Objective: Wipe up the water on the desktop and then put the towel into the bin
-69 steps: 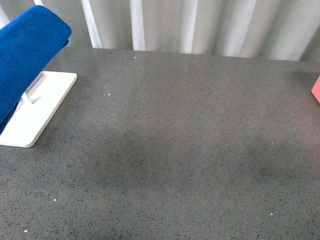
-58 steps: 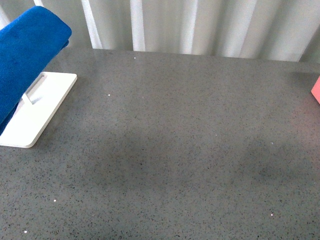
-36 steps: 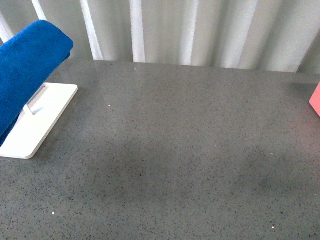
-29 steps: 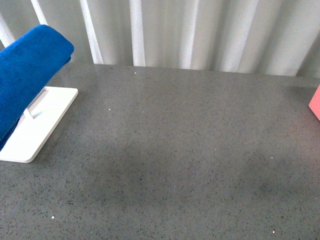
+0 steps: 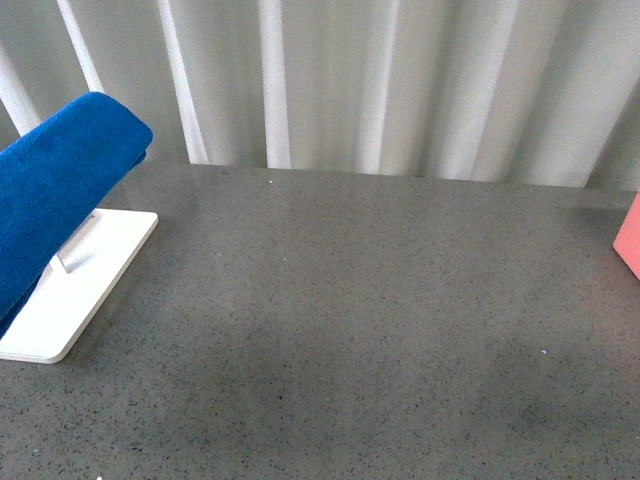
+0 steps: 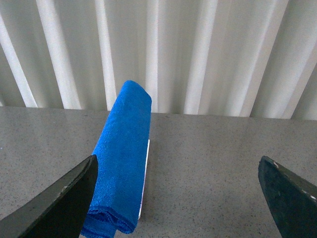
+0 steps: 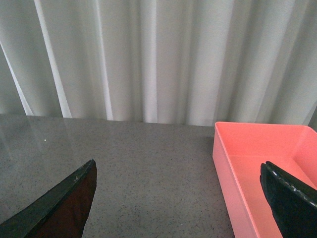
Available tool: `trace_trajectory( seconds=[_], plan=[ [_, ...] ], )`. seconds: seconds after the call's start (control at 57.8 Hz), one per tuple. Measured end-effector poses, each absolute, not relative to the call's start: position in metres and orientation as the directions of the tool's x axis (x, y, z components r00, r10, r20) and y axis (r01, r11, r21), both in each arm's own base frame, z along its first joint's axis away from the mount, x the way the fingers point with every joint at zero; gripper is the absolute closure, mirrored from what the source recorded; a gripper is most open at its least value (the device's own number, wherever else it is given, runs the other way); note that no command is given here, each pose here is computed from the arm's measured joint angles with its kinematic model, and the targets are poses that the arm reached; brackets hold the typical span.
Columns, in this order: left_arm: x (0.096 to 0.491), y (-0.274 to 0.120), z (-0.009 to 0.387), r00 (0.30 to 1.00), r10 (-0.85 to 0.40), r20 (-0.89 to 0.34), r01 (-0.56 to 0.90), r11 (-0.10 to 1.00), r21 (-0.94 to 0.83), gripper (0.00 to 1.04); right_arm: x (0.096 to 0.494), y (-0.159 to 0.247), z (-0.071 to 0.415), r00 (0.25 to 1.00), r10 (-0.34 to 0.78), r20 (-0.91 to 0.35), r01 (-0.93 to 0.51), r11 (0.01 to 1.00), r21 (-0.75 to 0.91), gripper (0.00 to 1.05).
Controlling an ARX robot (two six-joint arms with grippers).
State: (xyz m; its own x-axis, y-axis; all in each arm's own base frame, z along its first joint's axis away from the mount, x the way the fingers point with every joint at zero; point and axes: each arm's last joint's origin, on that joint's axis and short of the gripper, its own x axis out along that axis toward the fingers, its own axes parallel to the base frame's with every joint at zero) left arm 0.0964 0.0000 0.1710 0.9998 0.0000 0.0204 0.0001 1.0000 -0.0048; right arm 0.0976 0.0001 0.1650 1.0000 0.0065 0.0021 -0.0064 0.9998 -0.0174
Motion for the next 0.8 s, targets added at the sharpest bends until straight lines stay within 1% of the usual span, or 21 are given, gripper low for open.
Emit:
trace_trajectory(
  seconds=[0.069, 0.104, 0.138, 0.156, 0.173, 0.19, 0.242, 0.329, 0.485, 0.64, 0.692, 0.796],
  plan=[
    [0.096, 0.0, 0.171, 1.0, 0.0, 0.02, 0.0, 1.0, -0.005, 0.07, 0.098, 0.0, 0.165, 1.0, 0.006, 0.002, -0.006, 1.0, -0.017, 0.07],
    [0.097, 0.0, 0.17, 1.0, -0.019, 0.009, 0.02, 1.0, -0.021, 0.07, 0.098, 0.0, 0.165, 1.0, 0.006, 0.002, -0.006, 1.0, -0.017, 0.07],
    [0.097, 0.0, 0.169, 0.992, -0.108, -0.068, 0.102, 0.991, -0.09, 0.07, 0.098, 0.0, 0.165, 1.0, 0.006, 0.002, -0.006, 1.0, -0.017, 0.07],
    [0.097, 0.0, 0.168, 0.989, -0.117, -0.089, 0.107, 0.989, -0.103, 0.07, 0.098, 0.0, 0.165, 1.0, 0.006, 0.002, -0.006, 1.0, -0.017, 0.07],
    [0.097, -0.002, 0.168, 0.975, -0.184, -0.124, 0.164, 0.973, -0.16, 0.07, 0.098, 0.0, 0.165, 1.0, 0.006, 0.002, -0.006, 1.0, -0.017, 0.07],
    [0.098, -0.003, 0.167, 0.963, -0.224, -0.148, 0.194, 0.962, -0.194, 0.07, 0.098, 0.0, 0.165, 1.0, 0.007, 0.002, -0.007, 1.0, -0.017, 0.07],
    [0.099, -0.005, 0.166, 0.955, -0.241, -0.172, 0.192, 0.946, -0.262, 0.07, 0.098, 0.0, 0.165, 1.0, 0.006, 0.002, -0.006, 1.0, -0.017, 0.07],
    [0.1, -0.011, 0.174, 0.953, -0.266, -0.145, 0.213, 0.93, -0.301, 0.07, 0.098, 0.0, 0.165, 1.0, 0.006, 0.002, -0.006, 1.0, -0.017, 0.07],
    [0.108, -0.025, 0.21, 0.959, -0.28, -0.033, 0.258, 0.919, -0.297, 0.07, 0.098, 0.0, 0.165, 1.0, 0.006, 0.002, -0.006, 1.0, -0.017, 0.07],
    [0.148, -0.047, 0.24, 0.942, -0.335, -0.024, 0.322, 0.919, -0.228, 0.07, 0.098, 0.0, 0.165, 1.0, 0.006, 0.002, -0.006, 1.0, -0.017, 0.07],
    [0.17, -0.054, 0.253, 0.932, -0.36, -0.042, 0.344, 0.916, -0.204, 0.07, 0.098, 0.0, 0.165, 1.0, 0.006, 0.002, -0.006, 1.0, -0.017, 0.07],
    [0.226, -0.062, 0.271, 0.937, -0.332, -0.111, 0.317, 0.939, -0.135, 0.07, 0.098, 0.0, 0.165, 1.0, 0.006, 0.002, -0.006, 1.0, -0.017, 0.07]
  ],
)
